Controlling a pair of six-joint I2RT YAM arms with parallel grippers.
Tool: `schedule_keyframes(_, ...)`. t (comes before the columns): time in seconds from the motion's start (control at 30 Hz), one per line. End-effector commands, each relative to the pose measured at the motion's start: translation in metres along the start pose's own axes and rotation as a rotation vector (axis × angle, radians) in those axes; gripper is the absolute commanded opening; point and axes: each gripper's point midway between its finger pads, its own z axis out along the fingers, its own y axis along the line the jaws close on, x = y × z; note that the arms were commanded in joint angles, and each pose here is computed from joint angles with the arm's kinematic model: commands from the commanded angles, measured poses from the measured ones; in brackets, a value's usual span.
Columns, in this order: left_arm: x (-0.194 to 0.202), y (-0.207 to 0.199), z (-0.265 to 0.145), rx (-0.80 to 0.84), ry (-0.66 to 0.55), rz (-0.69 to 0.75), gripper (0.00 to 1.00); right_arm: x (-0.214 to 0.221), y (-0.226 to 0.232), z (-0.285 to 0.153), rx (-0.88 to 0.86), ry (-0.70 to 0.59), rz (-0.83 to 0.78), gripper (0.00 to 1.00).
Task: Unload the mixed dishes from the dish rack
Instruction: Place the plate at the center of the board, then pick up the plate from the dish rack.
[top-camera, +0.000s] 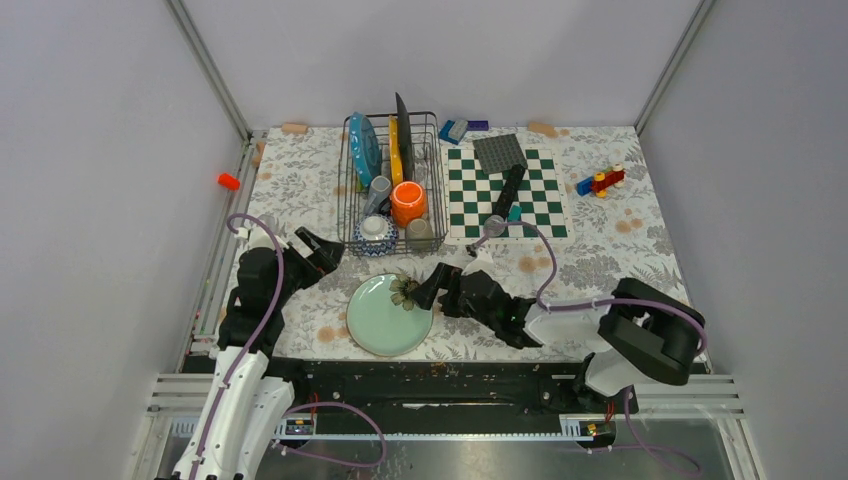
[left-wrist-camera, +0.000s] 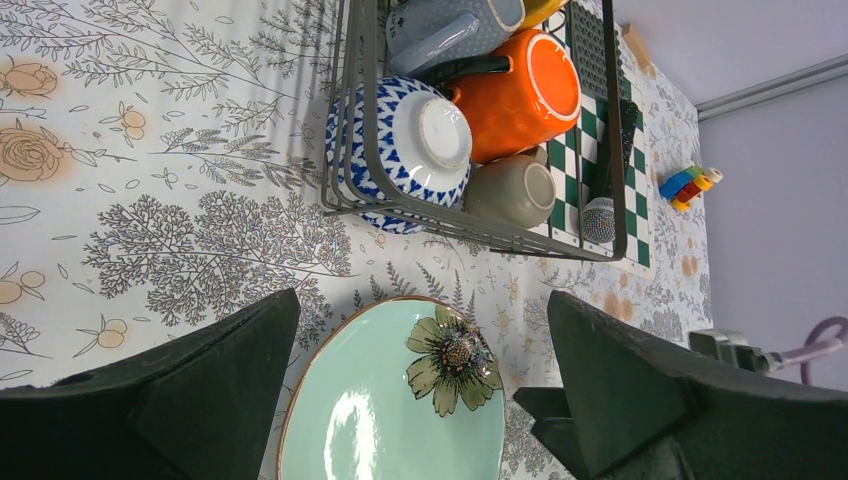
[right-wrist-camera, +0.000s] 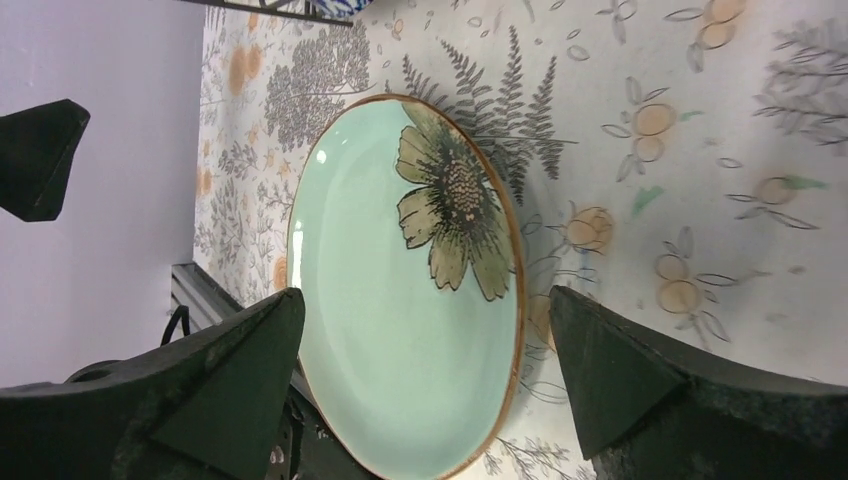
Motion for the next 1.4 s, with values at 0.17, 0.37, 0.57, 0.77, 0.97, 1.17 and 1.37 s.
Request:
schedule_keyframes(0.17,-0.011,-0.012,0.001,0.022,-0.008,0.001,0.99,-0.062,-0.026,-0.056,0.113,-0.284,-0.121,1.00)
schedule_keyframes(0.37,-0.025,-0.043,0.009,0.089,-0.001,-0.005,0.99,-0.100,-0.047,-0.105,0.166,-0.486,-0.155,1.00)
schedule_keyframes(0.57,-0.040,-0.108,0.029,0.150,0.031,0.101,0.99,-0.115,-0.067,-0.135,0.184,-0.594,-0.186,1.00)
schedule_keyframes(0.77,-0.068,-0.178,0.071,0.228,0.070,0.197,0.99,-0.123,-0.074,-0.150,0.175,-0.660,-0.188,1.00)
schedule_keyframes(0.97,-0.098,-0.225,0.126,0.259,0.089,0.282,0.99,-0.127,-0.078,-0.154,0.210,-0.675,-0.224,1.00)
schedule_keyframes(1.17,-0.099,-0.238,0.183,0.261,0.127,0.335,0.99,-0.126,-0.080,-0.151,0.223,-0.670,-0.229,1.00)
schedule_keyframes(1.37,-0.097,-0.238,0.220,0.226,0.147,0.358,0.99,-0.126,-0.083,-0.150,0.244,-0.671,-0.237,1.00)
